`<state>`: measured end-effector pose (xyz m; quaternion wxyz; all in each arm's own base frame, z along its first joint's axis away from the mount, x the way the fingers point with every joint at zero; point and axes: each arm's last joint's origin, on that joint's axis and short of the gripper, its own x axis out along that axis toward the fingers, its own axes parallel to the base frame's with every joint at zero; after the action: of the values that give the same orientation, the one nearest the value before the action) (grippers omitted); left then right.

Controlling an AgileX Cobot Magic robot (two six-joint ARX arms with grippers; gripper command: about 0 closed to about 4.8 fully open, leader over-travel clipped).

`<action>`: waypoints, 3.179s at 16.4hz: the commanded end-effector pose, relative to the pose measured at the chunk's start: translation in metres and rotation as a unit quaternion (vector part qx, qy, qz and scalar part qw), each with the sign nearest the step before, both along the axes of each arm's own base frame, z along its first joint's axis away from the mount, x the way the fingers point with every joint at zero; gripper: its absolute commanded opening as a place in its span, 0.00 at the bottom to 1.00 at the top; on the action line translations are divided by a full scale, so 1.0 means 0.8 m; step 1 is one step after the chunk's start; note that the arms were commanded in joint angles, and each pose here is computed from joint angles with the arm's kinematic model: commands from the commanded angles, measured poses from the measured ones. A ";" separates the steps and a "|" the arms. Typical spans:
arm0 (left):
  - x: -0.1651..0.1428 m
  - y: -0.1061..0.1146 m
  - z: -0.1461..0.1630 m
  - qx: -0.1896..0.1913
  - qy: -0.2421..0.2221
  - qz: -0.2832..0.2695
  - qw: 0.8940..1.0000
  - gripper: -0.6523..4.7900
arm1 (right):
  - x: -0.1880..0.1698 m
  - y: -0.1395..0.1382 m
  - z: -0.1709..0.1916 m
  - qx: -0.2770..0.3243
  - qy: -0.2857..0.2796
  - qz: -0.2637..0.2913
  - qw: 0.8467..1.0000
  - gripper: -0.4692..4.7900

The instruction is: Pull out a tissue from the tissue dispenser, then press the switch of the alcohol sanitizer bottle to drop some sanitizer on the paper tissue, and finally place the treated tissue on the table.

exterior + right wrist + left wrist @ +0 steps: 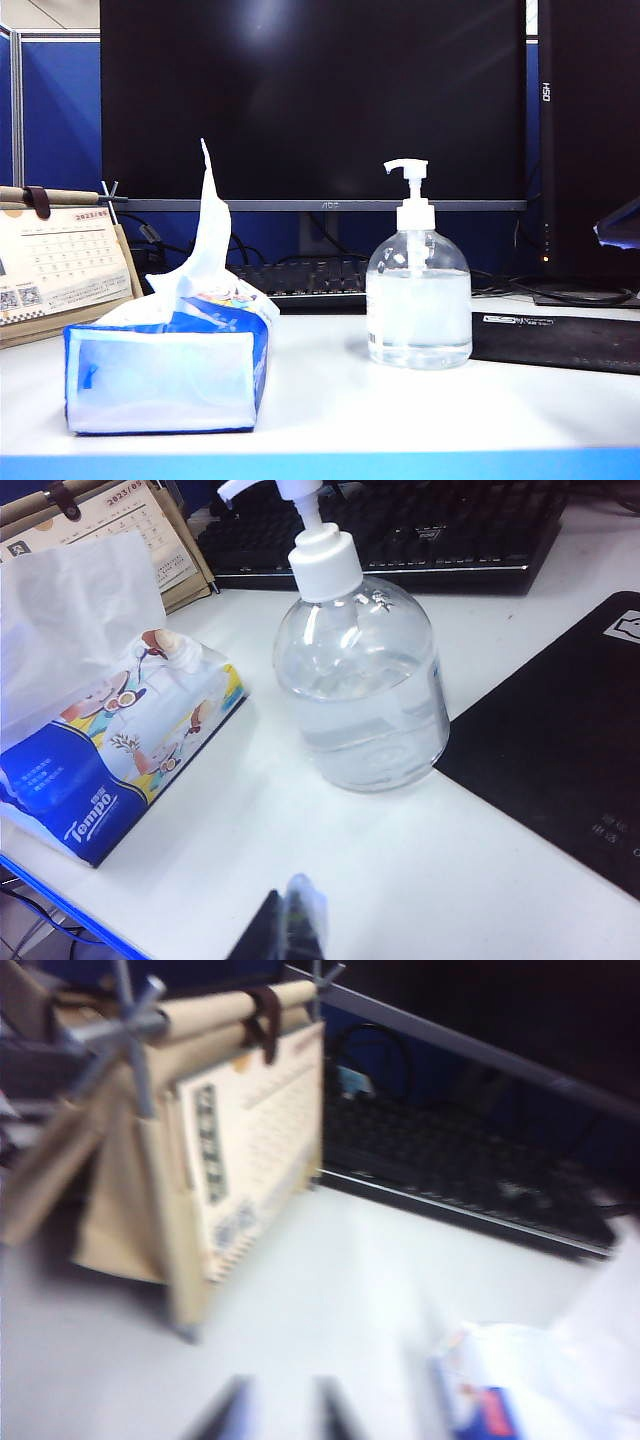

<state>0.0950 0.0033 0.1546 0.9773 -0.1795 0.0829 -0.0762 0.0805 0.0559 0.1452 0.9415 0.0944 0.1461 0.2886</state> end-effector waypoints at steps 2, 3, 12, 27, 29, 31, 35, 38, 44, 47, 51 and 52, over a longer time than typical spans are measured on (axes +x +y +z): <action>-0.001 -0.006 -0.001 -0.066 0.012 -0.077 0.995 0.30 | 0.000 0.000 -0.002 -0.002 0.005 -0.001 1.000 0.10; -0.001 -0.007 -0.001 -0.067 0.011 -0.092 0.993 0.30 | 0.000 0.000 -0.002 -0.002 0.005 -0.001 1.000 0.10; -0.008 -0.018 0.027 -0.205 -0.007 -0.273 0.940 0.30 | 0.000 0.001 0.002 0.012 -0.005 0.006 1.000 0.10; 0.028 -0.137 0.086 -0.125 0.119 -0.336 0.926 0.47 | -0.008 -0.006 0.082 0.106 -0.113 -0.006 0.988 0.19; 0.064 -0.166 0.089 -0.050 0.189 -0.327 0.924 0.60 | -0.008 -0.006 0.083 0.107 -0.114 -0.006 0.988 0.19; 0.088 -0.181 0.077 0.031 0.236 -0.283 0.929 0.66 | -0.009 -0.007 0.086 0.108 -0.117 -0.006 0.987 0.19; 0.093 -0.181 0.076 0.049 0.231 -0.251 0.939 0.71 | -0.008 -0.007 0.080 0.095 -0.098 -0.007 0.991 0.19; 0.094 -0.185 0.082 0.015 0.217 -0.273 0.937 0.71 | -0.008 -0.007 0.076 0.074 -0.095 -0.007 0.993 0.19; 0.093 -0.184 0.079 0.006 0.238 -0.266 0.934 0.70 | -0.008 -0.007 0.075 0.072 -0.092 -0.008 0.993 0.19; 0.096 -0.186 0.071 0.013 0.251 -0.264 0.931 0.70 | -0.008 -0.007 0.073 0.067 -0.085 -0.008 0.994 0.19; 0.105 -0.193 0.047 0.033 0.290 -0.258 0.921 0.68 | -0.008 -0.007 0.071 0.063 -0.079 -0.006 0.995 0.19; 0.106 -0.194 0.044 0.037 0.292 -0.256 0.921 0.68 | -0.008 -0.007 0.071 0.063 -0.078 -0.006 0.995 0.19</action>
<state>0.1785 -0.1512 0.1872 0.8584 -0.1304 0.4216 -0.2616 0.0744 0.0509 0.1985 0.9441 0.1307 0.0631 0.2959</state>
